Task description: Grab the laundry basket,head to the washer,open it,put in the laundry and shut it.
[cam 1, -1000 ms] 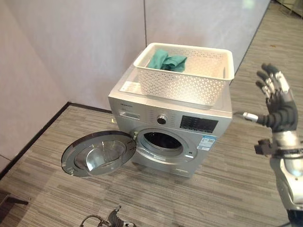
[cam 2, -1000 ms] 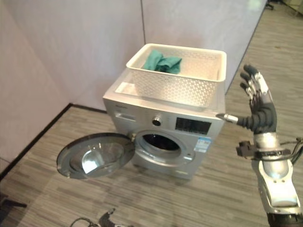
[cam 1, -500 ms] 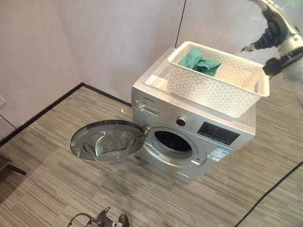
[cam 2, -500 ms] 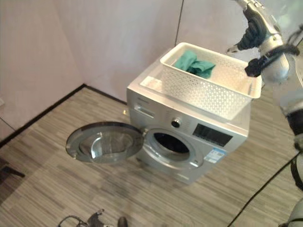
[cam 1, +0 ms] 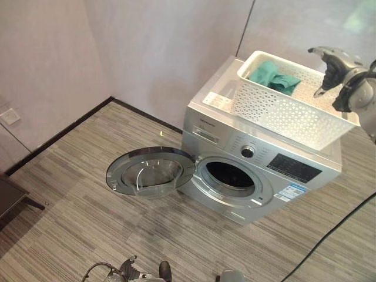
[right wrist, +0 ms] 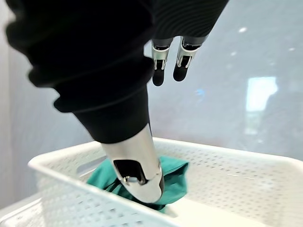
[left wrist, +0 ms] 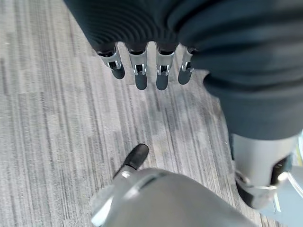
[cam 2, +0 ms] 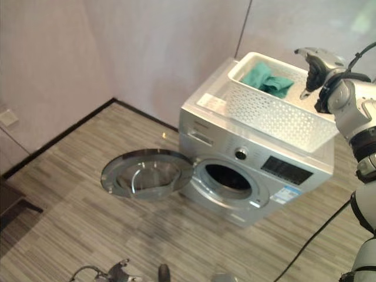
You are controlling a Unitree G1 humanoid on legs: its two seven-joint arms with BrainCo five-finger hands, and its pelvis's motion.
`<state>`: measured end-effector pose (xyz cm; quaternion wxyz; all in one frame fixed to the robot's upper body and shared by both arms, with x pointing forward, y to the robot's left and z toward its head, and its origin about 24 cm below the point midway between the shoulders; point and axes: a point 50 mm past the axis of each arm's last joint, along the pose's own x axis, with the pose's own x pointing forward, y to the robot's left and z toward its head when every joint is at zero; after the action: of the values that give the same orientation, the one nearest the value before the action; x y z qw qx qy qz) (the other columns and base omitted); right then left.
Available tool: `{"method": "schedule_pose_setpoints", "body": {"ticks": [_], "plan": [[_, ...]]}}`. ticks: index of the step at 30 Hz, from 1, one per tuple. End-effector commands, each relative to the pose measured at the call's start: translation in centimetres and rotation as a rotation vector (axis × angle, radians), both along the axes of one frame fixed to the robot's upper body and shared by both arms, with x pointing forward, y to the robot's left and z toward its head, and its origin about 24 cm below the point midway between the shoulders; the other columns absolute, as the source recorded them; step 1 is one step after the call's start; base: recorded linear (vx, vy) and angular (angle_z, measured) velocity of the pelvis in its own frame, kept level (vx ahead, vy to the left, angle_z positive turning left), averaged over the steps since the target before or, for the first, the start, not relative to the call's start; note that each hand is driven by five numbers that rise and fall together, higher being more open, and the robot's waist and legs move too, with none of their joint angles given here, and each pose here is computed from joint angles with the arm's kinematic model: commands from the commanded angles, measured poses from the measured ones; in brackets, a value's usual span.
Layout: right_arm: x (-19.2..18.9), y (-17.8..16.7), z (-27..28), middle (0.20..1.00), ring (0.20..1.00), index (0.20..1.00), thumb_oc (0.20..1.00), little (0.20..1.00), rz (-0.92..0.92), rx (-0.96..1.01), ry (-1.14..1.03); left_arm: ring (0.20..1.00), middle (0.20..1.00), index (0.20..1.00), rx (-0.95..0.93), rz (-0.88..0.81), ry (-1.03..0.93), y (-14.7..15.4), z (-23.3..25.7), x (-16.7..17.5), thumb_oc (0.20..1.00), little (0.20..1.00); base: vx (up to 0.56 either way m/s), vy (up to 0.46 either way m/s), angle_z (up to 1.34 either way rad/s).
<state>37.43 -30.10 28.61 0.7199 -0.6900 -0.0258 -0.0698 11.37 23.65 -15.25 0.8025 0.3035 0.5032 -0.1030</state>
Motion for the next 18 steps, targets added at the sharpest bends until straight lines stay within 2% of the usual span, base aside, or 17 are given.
{"method": "schedule_pose_setpoints", "body": {"ticks": [1,7,13,18], "plan": [[-1.3,-1.8,2.5,1.0,1.0,1.0,1.0,1.0,-0.056,-0.044,-0.051,1.0,1.0,1.0,0.007,0.038,-0.015,0.6,0.3,0.7,1.0,1.0,0.07,-0.153,0.25],[-2.2,-3.7,1.2,1.0,1.0,1.0,1.0,1.0,-0.102,-0.044,0.0,1.0,1.0,1.0,0.015,0.071,0.018,1.0,0.0,-0.5,1.0,1.0,0.1,-0.194,0.4],[-4.1,-6.6,0.9,1.0,1.0,1.0,1.0,1.0,-0.188,-0.048,0.032,1.0,1.0,1.0,-0.056,0.05,0.038,-1.1,-0.7,-1.0,1.0,1.0,0.11,-0.271,0.62],[-4.2,-6.1,1.1,1.0,1.0,1.0,1.0,1.0,-0.149,-0.029,0.007,1.0,1.0,1.0,-0.073,-0.017,0.065,-2.4,-1.0,-1.3,1.0,1.0,0.03,-0.064,0.09]]}}
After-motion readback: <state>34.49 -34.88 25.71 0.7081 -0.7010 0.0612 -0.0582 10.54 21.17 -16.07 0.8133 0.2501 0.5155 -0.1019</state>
